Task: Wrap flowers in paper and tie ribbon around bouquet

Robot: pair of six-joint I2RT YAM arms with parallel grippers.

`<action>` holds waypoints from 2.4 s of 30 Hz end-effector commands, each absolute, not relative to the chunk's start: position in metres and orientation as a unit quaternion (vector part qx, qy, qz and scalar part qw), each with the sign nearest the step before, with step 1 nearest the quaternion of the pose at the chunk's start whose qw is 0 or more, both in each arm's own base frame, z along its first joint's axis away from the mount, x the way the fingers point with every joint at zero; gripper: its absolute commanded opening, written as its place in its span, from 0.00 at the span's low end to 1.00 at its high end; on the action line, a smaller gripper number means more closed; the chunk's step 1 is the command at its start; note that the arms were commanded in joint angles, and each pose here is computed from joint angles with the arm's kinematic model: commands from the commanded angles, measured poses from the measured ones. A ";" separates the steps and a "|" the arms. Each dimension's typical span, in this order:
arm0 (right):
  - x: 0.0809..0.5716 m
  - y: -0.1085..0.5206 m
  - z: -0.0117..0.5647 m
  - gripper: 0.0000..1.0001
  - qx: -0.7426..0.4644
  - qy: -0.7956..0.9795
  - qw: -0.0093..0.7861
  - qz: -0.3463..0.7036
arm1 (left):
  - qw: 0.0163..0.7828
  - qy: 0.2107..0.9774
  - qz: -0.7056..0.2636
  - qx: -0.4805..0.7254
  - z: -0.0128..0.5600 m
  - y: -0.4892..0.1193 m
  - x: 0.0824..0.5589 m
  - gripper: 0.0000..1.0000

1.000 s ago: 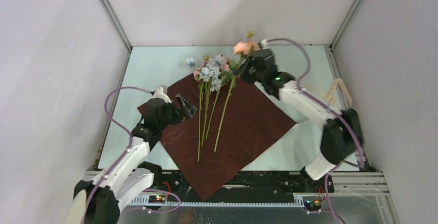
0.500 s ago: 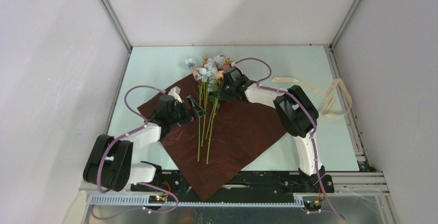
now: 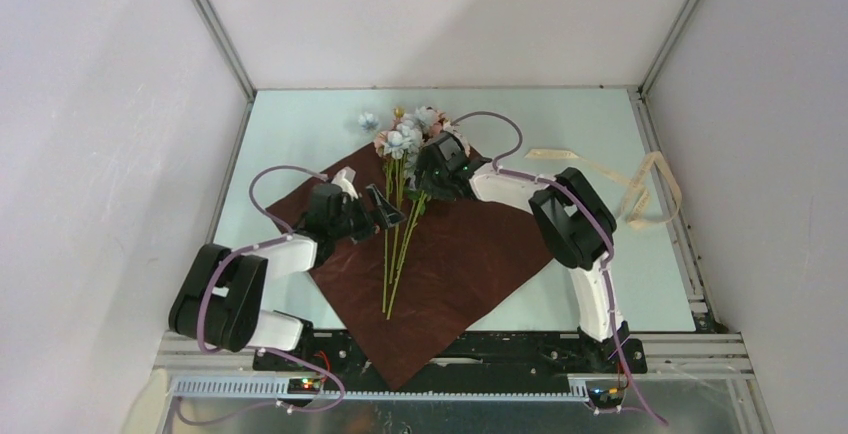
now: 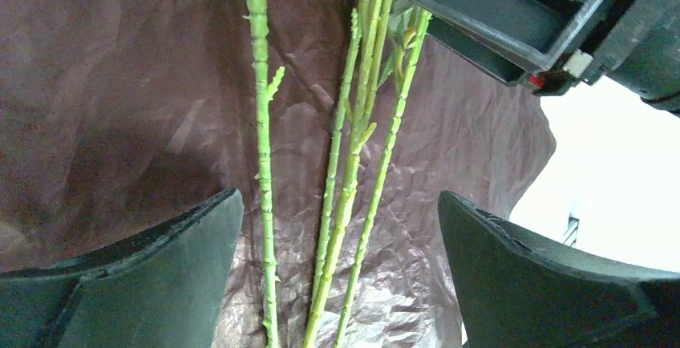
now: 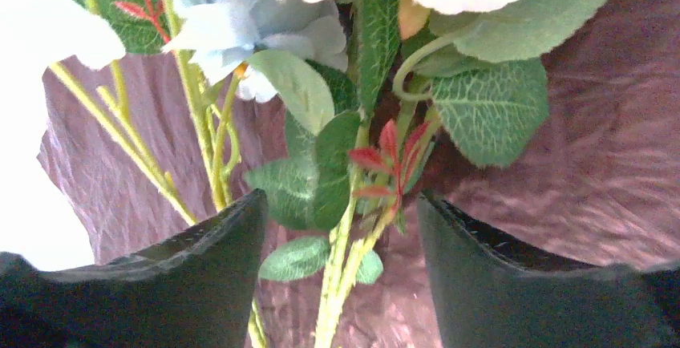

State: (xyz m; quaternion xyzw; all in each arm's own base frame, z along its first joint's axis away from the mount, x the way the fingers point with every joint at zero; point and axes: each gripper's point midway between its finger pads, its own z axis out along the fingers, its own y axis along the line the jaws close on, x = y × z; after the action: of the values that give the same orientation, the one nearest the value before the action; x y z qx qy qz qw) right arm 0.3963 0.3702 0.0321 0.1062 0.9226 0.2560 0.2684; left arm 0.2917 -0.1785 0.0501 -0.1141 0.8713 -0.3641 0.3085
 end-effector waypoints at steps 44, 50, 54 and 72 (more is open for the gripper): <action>0.249 0.120 0.001 0.59 0.252 0.923 0.275 0.097 | 0.301 0.887 -0.132 -0.323 0.005 -0.070 0.203 0.93; 0.282 0.120 0.005 0.33 0.256 0.915 0.290 0.119 | 0.307 0.889 -0.152 -0.305 0.007 -0.080 0.216 0.89; 0.308 0.121 0.006 0.26 0.247 0.917 0.289 0.117 | 0.307 0.891 -0.155 -0.297 0.009 -0.084 0.224 0.89; 0.408 0.096 0.047 0.34 0.232 0.906 0.338 0.106 | 0.298 0.898 -0.153 -0.286 0.012 -0.092 0.243 0.99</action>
State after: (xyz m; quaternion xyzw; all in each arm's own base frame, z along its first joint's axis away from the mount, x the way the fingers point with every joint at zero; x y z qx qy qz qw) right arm 0.3930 0.1010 0.0186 0.2517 0.9106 0.1101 0.3087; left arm 0.2672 -0.0984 0.0343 -0.2977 0.8688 -0.1887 0.3478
